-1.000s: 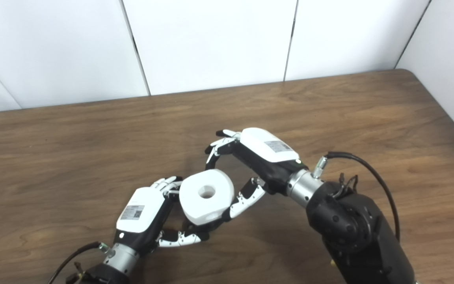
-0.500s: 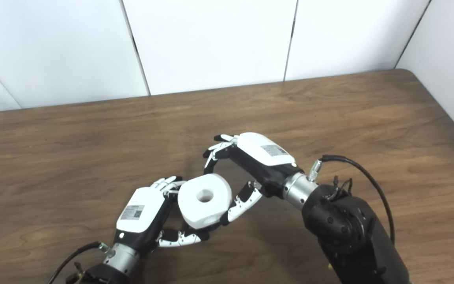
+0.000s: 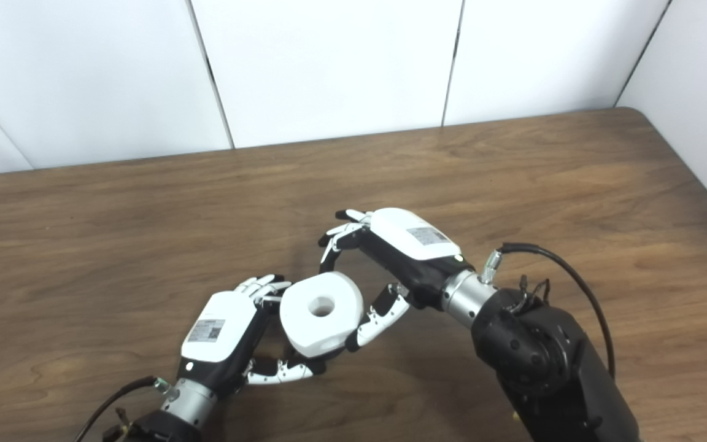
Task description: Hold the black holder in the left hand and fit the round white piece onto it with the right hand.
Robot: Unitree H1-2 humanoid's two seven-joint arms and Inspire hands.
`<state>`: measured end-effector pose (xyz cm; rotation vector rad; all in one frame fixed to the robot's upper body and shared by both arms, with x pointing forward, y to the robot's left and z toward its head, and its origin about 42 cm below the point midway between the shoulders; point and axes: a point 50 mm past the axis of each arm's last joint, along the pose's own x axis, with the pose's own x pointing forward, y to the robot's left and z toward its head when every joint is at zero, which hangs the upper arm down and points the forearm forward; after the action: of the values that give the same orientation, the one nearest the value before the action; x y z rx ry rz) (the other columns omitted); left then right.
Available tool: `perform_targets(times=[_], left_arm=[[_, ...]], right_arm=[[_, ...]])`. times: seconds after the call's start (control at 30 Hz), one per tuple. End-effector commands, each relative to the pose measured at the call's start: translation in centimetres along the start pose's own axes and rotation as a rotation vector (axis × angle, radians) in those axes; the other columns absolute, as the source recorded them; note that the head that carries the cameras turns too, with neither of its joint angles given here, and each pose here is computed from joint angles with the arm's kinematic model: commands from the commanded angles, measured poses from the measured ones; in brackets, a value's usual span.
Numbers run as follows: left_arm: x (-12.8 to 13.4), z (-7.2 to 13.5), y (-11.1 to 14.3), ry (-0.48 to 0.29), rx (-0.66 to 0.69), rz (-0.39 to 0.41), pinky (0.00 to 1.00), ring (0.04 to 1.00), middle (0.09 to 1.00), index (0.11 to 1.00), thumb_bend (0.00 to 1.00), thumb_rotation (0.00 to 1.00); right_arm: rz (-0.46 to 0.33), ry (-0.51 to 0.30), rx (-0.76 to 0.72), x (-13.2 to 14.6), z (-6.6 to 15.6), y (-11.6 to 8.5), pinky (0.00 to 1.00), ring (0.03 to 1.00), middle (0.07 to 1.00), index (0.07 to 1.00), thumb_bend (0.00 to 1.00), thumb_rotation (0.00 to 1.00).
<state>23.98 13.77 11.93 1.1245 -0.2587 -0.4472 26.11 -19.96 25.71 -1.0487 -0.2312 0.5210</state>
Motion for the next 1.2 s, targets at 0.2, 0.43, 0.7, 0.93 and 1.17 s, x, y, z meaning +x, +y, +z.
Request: perform_targets(times=[0.2, 0.43, 0.7, 0.93, 1.17], left_arm=[[-1.74, -1.54, -2.96, 0.108, 0.043, -0.192, 0.89, 0.886, 0.811, 0.491, 0.52, 0.05], [-1.74, -1.47, -2.95, 0.107, 0.035, -0.188, 0.89, 0.885, 0.810, 0.491, 0.52, 0.05], [-1.71, -1.41, -2.96, 0.104, 0.037, -0.189, 0.89, 0.886, 0.809, 0.490, 0.52, 0.05], [-1.65, -1.35, -3.01, 0.099, 0.039, -0.189, 0.89, 0.885, 0.812, 0.491, 0.52, 0.05], [-1.61, -1.23, -2.98, 0.099, 0.038, -0.186, 0.89, 0.886, 0.811, 0.490, 0.52, 0.05]], right_arm=[[-0.065, -0.051, -0.073, 0.11, 0.34, -1.44, 0.94, 0.953, 0.803, 0.483, 0.52, 0.13], [-0.061, -0.048, -0.073, 0.21, 0.33, -1.42, 0.93, 0.956, 0.805, 0.483, 0.52, 0.13], [-0.056, -0.041, -0.064, 0.32, 0.24, -1.21, 0.92, 0.956, 0.806, 0.483, 0.52, 0.13], [-0.053, -0.048, -0.057, 0.47, 0.24, -0.89, 0.91, 0.950, 0.805, 0.483, 0.52, 0.13], [-0.043, -0.045, -0.045, 0.69, 0.29, -0.47, 0.93, 0.958, 0.812, 0.483, 0.52, 0.13]])
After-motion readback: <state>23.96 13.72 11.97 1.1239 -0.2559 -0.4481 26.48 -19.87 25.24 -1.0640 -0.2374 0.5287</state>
